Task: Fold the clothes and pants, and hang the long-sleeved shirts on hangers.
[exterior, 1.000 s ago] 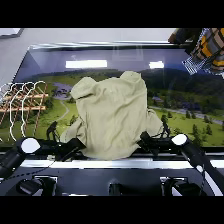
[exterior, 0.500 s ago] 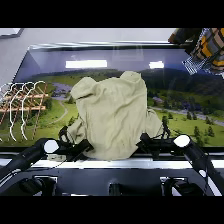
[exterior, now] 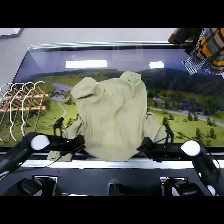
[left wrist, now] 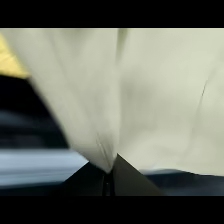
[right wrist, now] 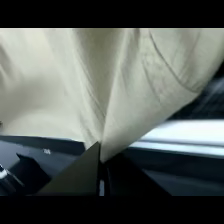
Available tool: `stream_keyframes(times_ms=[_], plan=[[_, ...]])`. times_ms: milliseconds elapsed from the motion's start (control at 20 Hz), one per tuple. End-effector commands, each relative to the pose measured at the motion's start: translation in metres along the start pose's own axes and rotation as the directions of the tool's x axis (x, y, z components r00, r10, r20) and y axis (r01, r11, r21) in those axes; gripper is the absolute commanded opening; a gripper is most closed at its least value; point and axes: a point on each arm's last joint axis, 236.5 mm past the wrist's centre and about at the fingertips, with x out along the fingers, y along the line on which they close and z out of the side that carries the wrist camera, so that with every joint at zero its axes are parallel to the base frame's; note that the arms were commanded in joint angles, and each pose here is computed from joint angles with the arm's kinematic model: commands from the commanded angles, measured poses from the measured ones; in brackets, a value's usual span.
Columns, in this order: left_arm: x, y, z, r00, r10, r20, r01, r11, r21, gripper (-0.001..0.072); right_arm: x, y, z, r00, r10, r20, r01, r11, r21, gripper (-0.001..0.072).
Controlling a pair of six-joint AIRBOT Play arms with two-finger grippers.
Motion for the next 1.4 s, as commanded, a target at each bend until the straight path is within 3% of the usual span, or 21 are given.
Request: stream_keyframes(times_ms=[0,200,400,700,850,900,950,1000,1050,1100,1150,1250,1350], plan=[[-0.059,0.022,-0.042,0.998,0.056,-0.025,-0.052,0.988,0.148,0.0022,-0.035,-0.024,-0.066,0.992,-0.091,-0.093,0.096,0.994,0.052,0.004],[-0.09,0.0,-0.065,0.994,-0.107,0.016,0.106,0.994,0.032,0.0022,-0.06,-0.024,-0.123,0.993,-0.025,-0.115,0.049,0.975,0.215,0.0038],[-0.08,-0.041,-0.029,0.973,-0.221,0.074,0.224,0.974,-0.038,0.0022,-0.056,0.03,-0.055,0.979,0.176,0.102,-0.199,0.93,0.31,0.0038],[-0.021,-0.062,0.06,0.993,-0.105,0.061,0.113,0.98,-0.161,0.0023,-0.014,0.05,0.081,0.923,0.21,0.321,-0.37,0.713,0.596,0.0041],[0.012,-0.065,0.107,0.998,-0.047,0.032,0.053,0.981,-0.187,0.0023,0.01,0.038,0.124,0.918,0.158,0.363,-0.367,0.682,0.633,0.0048],[0.023,-0.065,0.118,0.999,-0.033,0.019,0.036,0.979,-0.201,0.0024,0.02,0.034,0.13,0.929,0.136,0.345,-0.336,0.706,0.624,0.0134],[0.034,-0.066,0.127,1.0,-0.021,0.007,0.022,0.977,-0.21,0.0025,0.026,0.032,0.137,0.934,0.117,0.338,-0.304,0.757,0.579,0.0315],[0.041,-0.068,0.134,1.0,-0.013,-0.001,0.013,0.976,-0.215,0.0041,0.03,0.033,0.143,0.937,0.107,0.332,-0.256,0.858,0.445,0.0459],[0.043,-0.069,0.139,1.0,-0.013,0.001,0.013,0.976,-0.218,0.0172,0.03,0.037,0.145,0.941,0.107,0.321,-0.206,0.934,0.292,0.0466],[0.039,-0.073,0.147,1.0,-0.023,0.016,0.026,0.98,-0.198,0.0423,0.027,0.043,0.142,0.946,0.105,0.305,-0.168,0.968,0.189,0.0466],[0.03,-0.074,0.155,0.999,-0.025,0.042,0.031,0.989,-0.147,0.0519,0.02,0.047,0.137,0.954,0.088,0.286,-0.121,0.988,0.101,0.0465],[-0.001,-0.062,0.167,0.993,0.049,0.108,-0.049,0.999,-0.005,0.0538,-0.004,0.05,0.125,0.963,0.005,0.269,0.021,0.995,-0.094,0.0465],[-0.036,-0.039,0.172,0.965,0.168,0.2,-0.2,0.968,0.15,0.0538,-0.039,0.041,0.11,0.956,-0.146,0.255,0.2,0.959,-0.203,0.0466]])
